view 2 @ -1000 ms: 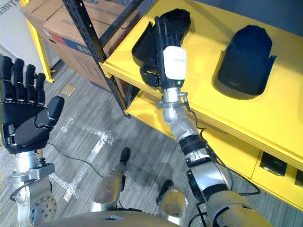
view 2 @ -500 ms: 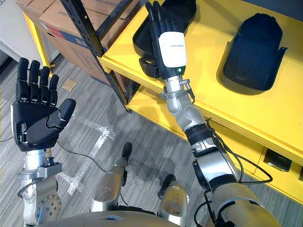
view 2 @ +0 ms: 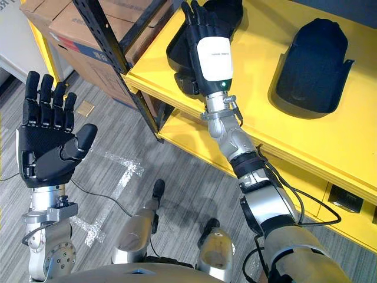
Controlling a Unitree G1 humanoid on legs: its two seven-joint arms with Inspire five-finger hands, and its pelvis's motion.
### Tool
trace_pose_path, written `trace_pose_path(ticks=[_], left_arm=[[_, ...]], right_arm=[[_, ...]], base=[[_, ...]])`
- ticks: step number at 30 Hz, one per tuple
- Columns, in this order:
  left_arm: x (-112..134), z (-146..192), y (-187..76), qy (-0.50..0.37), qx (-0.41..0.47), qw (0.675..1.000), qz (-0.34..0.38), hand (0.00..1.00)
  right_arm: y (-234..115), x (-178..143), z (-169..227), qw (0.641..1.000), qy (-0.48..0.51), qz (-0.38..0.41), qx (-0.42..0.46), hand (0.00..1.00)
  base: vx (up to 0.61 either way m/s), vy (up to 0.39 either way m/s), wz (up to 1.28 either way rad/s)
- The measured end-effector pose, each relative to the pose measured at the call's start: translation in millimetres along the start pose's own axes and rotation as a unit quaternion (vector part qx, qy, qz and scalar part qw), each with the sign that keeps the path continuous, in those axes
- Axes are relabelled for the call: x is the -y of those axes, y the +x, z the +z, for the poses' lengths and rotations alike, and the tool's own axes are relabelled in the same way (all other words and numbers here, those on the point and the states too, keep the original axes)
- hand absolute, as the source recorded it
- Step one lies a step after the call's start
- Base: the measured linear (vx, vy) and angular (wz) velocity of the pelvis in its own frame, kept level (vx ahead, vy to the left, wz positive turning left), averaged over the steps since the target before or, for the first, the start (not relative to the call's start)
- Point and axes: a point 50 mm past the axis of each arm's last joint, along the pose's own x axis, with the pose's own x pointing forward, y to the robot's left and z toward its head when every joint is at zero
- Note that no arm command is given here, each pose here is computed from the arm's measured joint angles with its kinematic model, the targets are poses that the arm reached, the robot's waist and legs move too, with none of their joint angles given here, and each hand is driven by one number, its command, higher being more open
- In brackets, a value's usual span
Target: Walk over and take three plastic housings, then place them on the shelf
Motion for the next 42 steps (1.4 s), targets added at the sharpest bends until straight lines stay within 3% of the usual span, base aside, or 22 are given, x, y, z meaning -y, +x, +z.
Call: trace_pose_path(ticks=[17,21,27,30,35,38,42], left_arm=[[-0.7,-8.1,-1.3,-0.015,-0.017,1.0,0.004,1.0],[-1.1,-8.6,-0.9,-0.014,-0.017,1.0,0.007,1.0],[-7.4,-10.3,-1.7,0.024,-0.015,0.999,0.042,1.0],[-13.4,-2.5,3.1,0.066,0.009,0.996,0.059,1.0],[-41.8,18.2,6.7,0.149,0.035,0.98,0.126,1.0],[-77.7,23.3,-5.4,0.191,0.009,0.958,0.214,1.0],[-126.2,37.6,-35.3,0.251,-0.024,0.909,0.333,1.0]], right_arm=[[2.6,3.1,-10.7,0.999,-0.01,0.029,0.016,1.0],[-4.3,2.4,-1.9,0.998,0.045,0.034,0.031,1.0],[-47.0,9.5,53.7,0.972,0.225,0.021,0.057,1.0],[-60.9,35.2,58.9,0.962,0.266,-0.009,0.055,1.0],[-79.4,97.7,6.6,0.954,0.266,-0.129,-0.041,1.0],[-112.4,145.0,-38.8,0.942,0.216,-0.22,-0.128,1.0],[-160.5,181.0,-71.2,0.929,0.185,-0.239,-0.215,1.0]], base=[[0.0,-0.016,0.0],[0.02,-0.039,0.01],[0.06,-0.049,-0.14],[0.03,-0.008,-0.25],[0.01,0.019,-0.48],[0.01,0.023,-0.54],[0.02,0.002,-0.54]])
